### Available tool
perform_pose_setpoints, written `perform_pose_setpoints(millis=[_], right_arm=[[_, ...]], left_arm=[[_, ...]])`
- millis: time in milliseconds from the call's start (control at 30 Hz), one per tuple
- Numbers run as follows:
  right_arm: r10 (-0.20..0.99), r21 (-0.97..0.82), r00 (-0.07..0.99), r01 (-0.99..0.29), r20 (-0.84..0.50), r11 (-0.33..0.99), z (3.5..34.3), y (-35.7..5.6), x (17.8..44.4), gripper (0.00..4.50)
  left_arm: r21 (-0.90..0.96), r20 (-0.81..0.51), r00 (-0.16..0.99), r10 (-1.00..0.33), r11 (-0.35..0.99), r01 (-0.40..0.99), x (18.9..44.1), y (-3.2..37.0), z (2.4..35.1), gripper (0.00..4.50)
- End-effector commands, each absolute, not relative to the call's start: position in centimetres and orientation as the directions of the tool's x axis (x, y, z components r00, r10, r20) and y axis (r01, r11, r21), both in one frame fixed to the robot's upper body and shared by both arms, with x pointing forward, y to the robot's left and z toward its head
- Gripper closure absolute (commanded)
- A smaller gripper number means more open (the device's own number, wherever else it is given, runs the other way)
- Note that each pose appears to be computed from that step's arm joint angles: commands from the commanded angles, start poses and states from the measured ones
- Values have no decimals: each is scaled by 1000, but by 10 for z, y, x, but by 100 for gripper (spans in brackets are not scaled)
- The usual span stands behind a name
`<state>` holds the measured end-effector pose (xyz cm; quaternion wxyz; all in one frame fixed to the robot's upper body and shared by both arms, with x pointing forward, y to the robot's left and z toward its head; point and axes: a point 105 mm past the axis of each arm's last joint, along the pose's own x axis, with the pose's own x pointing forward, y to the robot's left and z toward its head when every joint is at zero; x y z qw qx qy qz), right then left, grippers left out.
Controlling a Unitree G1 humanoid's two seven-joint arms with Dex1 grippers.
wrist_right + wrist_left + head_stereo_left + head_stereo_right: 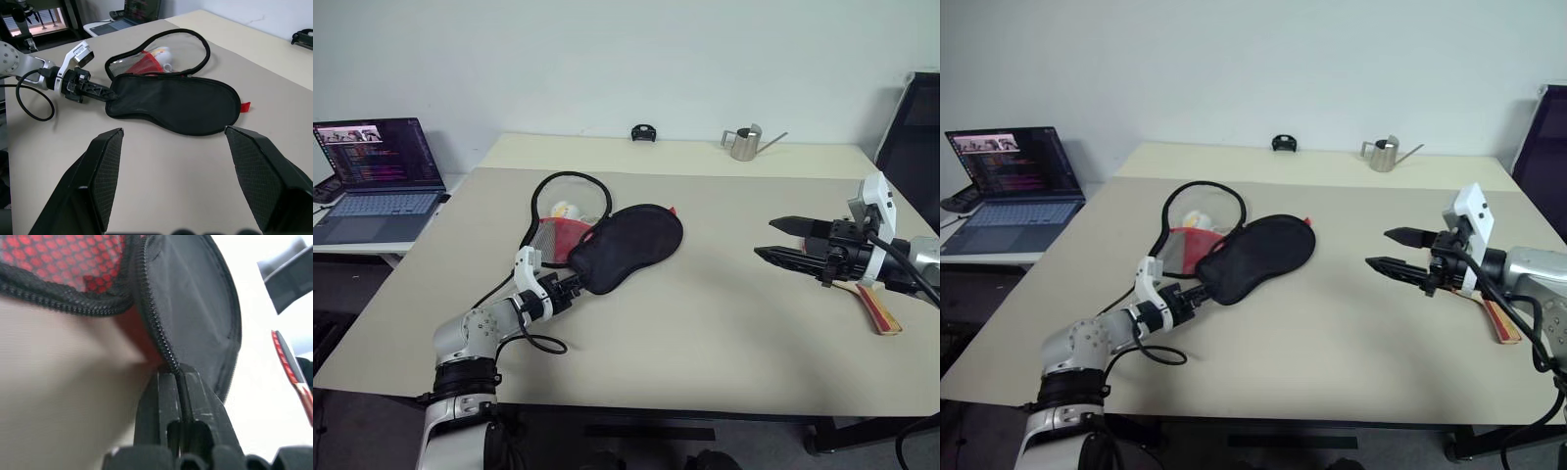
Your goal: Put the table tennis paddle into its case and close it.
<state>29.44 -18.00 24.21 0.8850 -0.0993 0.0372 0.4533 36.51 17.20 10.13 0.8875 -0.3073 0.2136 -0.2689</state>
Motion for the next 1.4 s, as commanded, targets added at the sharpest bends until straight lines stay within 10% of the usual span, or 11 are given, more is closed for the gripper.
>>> perform_pose_setpoints(millis=[33, 1100, 1400], right_arm=[[794, -191, 596, -799, -124, 570, 255, -181, 289, 87], [777, -196, 614, -786, -138, 586, 250, -184, 285, 87], [774, -194, 618, -783, -140, 591, 249, -186, 284, 87]], left_arm=[[-657, -149, 733, -664, 620, 429, 357, 152, 127, 444], [-665, -145, 517, -843, 470, 580, 356, 44, 117, 444], [-652, -121, 499, -858, 448, 612, 348, 46, 126, 172]])
